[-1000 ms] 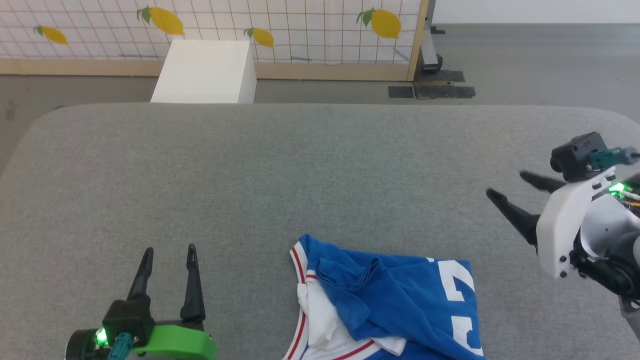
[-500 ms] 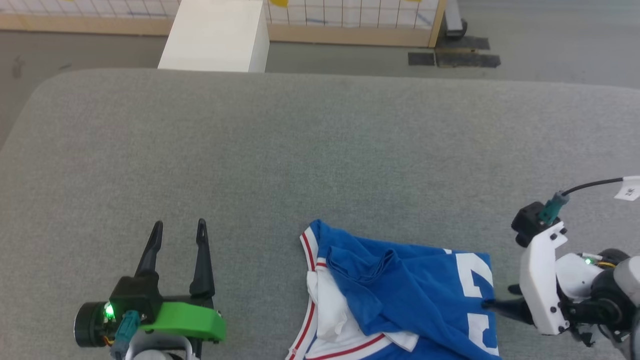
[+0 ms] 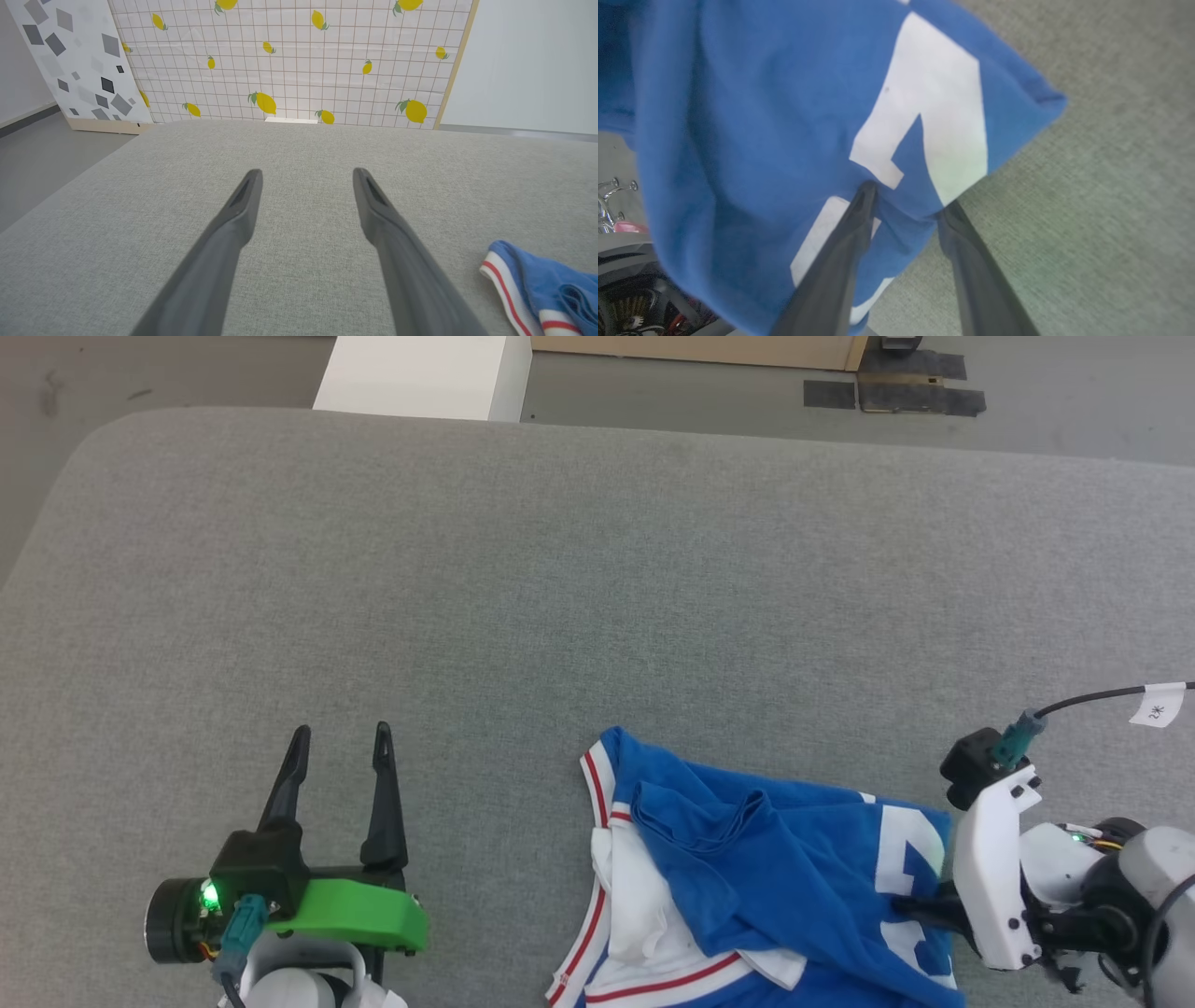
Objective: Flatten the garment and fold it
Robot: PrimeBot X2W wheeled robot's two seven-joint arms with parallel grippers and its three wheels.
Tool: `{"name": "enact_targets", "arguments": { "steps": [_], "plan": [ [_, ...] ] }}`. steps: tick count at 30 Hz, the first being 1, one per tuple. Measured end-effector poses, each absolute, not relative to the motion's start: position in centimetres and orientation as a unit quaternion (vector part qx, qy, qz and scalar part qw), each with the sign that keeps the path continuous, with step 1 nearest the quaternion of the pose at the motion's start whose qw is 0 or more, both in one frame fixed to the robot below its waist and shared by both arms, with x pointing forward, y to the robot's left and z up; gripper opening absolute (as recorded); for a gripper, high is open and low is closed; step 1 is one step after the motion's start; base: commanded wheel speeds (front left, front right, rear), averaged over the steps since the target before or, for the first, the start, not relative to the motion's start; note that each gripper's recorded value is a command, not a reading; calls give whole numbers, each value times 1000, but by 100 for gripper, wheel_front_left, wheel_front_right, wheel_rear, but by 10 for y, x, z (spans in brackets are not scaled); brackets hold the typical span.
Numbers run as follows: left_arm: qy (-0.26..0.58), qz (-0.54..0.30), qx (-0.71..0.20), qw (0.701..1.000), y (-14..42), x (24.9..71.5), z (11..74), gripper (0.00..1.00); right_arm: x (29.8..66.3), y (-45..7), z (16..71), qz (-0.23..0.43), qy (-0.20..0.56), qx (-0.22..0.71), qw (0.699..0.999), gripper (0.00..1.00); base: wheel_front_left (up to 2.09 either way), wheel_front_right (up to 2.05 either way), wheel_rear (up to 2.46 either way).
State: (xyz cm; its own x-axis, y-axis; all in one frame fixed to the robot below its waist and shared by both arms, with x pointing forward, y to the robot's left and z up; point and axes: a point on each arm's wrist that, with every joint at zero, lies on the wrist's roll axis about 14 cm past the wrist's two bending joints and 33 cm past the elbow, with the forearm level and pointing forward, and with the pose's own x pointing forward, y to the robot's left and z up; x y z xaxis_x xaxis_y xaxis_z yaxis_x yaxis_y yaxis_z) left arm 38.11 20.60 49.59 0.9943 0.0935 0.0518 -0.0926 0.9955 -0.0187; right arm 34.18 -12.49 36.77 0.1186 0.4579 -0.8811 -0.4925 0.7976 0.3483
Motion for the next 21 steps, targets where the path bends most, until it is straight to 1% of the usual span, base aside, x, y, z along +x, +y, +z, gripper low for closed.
{"name": "enact_targets", "arguments": {
  "steps": [6, 11, 15, 21],
  "plan": [
    [-30, 43, -10, 999, 204, 380, 498, 100, 344, -109, 386, 337, 537, 8, 773, 0, 0, 0, 0],
    [-36, 30, -13, 999, 195, 382, 501, 100, 366, -106, 430, 351, 463, 3, 814, 0, 0, 0, 0],
    [-43, 22, -15, 999, 189, 388, 505, 100, 383, -130, 467, 337, 411, -43, 846, 0, 0, 0, 0],
    [-51, -2, -20, 998, 172, 406, 508, 100, 396, -188, 503, 275, 370, -117, 880, 0, 0, 0, 0]
  ]
}}
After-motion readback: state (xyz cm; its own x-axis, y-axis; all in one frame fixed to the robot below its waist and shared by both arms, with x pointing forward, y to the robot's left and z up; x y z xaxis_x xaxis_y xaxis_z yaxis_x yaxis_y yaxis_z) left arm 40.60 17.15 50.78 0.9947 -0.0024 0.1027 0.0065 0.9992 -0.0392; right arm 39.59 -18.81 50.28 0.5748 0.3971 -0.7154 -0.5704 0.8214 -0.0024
